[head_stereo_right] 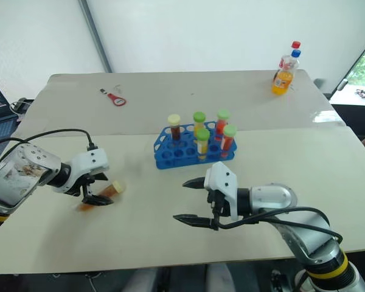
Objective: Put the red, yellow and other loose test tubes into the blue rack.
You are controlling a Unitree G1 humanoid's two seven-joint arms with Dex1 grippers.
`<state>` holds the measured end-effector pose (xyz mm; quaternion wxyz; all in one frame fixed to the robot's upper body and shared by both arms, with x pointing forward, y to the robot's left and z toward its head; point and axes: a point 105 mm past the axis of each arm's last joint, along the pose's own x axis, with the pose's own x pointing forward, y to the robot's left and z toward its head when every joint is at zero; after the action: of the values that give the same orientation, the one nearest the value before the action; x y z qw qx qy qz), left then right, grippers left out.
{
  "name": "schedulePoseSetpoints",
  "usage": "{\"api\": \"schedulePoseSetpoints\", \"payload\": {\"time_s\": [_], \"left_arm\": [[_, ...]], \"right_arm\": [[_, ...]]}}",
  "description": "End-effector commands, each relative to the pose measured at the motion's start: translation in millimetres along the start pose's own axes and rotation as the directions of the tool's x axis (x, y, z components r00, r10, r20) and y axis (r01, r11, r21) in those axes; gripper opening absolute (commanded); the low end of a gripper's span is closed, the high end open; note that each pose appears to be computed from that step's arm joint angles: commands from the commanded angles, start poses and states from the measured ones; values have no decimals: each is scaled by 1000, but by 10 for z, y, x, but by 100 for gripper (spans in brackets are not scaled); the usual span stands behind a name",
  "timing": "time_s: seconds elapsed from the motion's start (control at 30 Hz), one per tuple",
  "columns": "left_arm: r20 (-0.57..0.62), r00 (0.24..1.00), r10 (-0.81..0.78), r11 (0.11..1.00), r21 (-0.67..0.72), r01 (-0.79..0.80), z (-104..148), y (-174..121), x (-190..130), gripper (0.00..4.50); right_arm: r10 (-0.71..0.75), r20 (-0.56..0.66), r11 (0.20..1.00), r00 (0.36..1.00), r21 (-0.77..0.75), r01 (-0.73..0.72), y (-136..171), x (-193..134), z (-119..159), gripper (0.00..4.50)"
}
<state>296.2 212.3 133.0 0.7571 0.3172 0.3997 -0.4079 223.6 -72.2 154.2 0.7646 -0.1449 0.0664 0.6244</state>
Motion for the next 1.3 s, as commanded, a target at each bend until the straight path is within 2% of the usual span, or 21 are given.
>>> {"api": "schedulePoseSetpoints", "payload": {"time_s": [0.03,0.33,0.43,0.63,0.8,0.97,1.03,1.13,1.23,1.3], "left_arm": [[-19,1000,24,1000,8,-24,14,34,-40,450],[-19,1000,1,1000,-16,-1,24,3,88,450],[-19,1000,2,1000,12,-2,41,13,116,373],[-45,999,-1,998,60,4,0,22,176,98],[7,1000,19,998,63,-19,87,52,157,87],[212,977,-16,980,195,-27,510,118,-229,87],[362,932,-38,982,188,-33,771,170,-391,87],[633,773,-45,986,150,-66,1253,220,-609,87],[792,608,45,994,23,-103,1580,298,-650,87],[854,510,103,992,-52,-113,1718,307,-607,87]], "right_arm": [[22,-7,999,1000,-27,-22,78,-45,56,439],[-29,-34,999,999,-29,28,5,-79,31,439],[-38,-37,999,999,-31,37,-5,-87,35,444],[-60,-53,996,997,-66,57,-71,-113,88,444],[-83,-41,995,996,-54,80,-103,-160,138,444],[-117,-61,992,991,-45,114,-145,-333,143,444],[-138,-74,989,988,-56,134,-173,-418,137,444],[-192,-65,980,979,-72,187,-231,-533,176,444],[-250,-46,963,967,-111,244,-275,-596,233,444],[-317,-21,942,948,-122,313,-335,-617,279,444]]}}
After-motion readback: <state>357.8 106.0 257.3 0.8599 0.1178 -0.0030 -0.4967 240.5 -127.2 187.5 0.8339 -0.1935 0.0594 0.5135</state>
